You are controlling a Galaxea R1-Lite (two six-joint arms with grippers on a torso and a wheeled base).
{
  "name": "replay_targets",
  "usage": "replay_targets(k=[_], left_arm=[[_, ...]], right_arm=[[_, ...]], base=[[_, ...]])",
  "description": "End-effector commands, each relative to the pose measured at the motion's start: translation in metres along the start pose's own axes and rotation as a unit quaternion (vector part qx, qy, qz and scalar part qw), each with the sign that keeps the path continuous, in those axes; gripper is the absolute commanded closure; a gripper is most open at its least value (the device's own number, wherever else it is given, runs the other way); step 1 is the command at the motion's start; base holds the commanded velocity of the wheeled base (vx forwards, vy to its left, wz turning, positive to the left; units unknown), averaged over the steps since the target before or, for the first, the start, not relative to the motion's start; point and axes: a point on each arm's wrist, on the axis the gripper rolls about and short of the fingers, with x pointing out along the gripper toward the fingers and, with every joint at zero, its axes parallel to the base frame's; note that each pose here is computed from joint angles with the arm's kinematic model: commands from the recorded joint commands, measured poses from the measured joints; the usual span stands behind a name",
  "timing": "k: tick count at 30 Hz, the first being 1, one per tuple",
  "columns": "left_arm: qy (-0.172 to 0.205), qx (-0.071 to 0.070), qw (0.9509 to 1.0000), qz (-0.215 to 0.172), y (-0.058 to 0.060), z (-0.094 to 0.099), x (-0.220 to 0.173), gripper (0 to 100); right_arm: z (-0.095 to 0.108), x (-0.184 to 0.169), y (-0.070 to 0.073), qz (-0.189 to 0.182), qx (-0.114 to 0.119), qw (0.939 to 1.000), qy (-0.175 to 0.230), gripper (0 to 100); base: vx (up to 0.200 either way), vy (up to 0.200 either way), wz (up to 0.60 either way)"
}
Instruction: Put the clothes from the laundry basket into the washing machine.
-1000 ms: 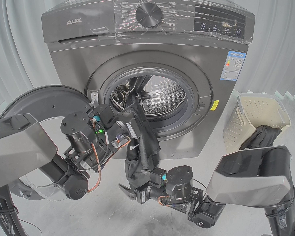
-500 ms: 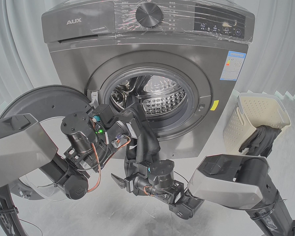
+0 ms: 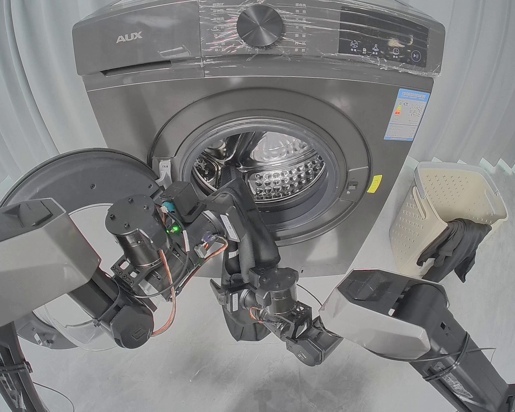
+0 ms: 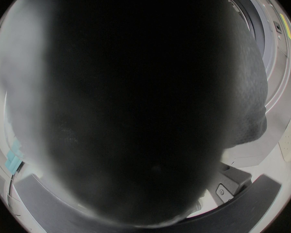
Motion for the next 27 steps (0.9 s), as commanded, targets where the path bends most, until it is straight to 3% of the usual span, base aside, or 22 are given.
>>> replay_targets(k=[1,5,6,11,16,22,26,27], left_arm=[[-0.001,0.000,1.0000,0.000,0.000,0.000,0.000,100],[-0.001,0.000,1.0000,0.000,0.000,0.001,0.000,100],[-0.001,0.000,1.0000,0.001,0.000,0.001,0.000,100],[-0.001,0.001,1.0000,0.006,0.004,0.000,0.000,100],[0.000,0.006,0.9997,0.023,0.017,-0.001,0.002,100],[-0.011,0.008,0.9991,0.040,0.023,0.002,0.005,100],[-0.016,0.009,0.9988,0.046,0.027,0.004,0.006,100],[-0.018,0.010,0.9986,0.050,0.029,0.006,0.006,100]], right_arm=[[-0.013,0.006,-0.004,-0.009,-0.001,1.0000,0.003,0],[-0.015,0.010,-0.005,-0.015,0.000,0.9999,-0.003,0],[-0.015,0.010,-0.005,-0.020,0.000,0.9998,-0.005,100],[-0.018,0.007,-0.003,-0.020,-0.001,0.9998,-0.007,100],[-0.010,-0.021,0.001,-0.013,-0.014,0.9998,0.005,100],[0.021,-0.068,0.003,-0.005,-0.021,0.9994,0.027,100],[0.037,-0.092,-0.005,-0.012,-0.027,0.9991,0.030,100],[0.045,-0.104,-0.010,-0.012,-0.039,0.9988,0.027,100]], base=[[0.000,0.000,0.00],[0.000,0.000,0.00],[0.000,0.000,0.00],[0.000,0.000,0.00],[0.000,0.000,0.00],[0.000,0.000,0.00],[0.000,0.000,0.00],[0.000,0.000,0.00]])
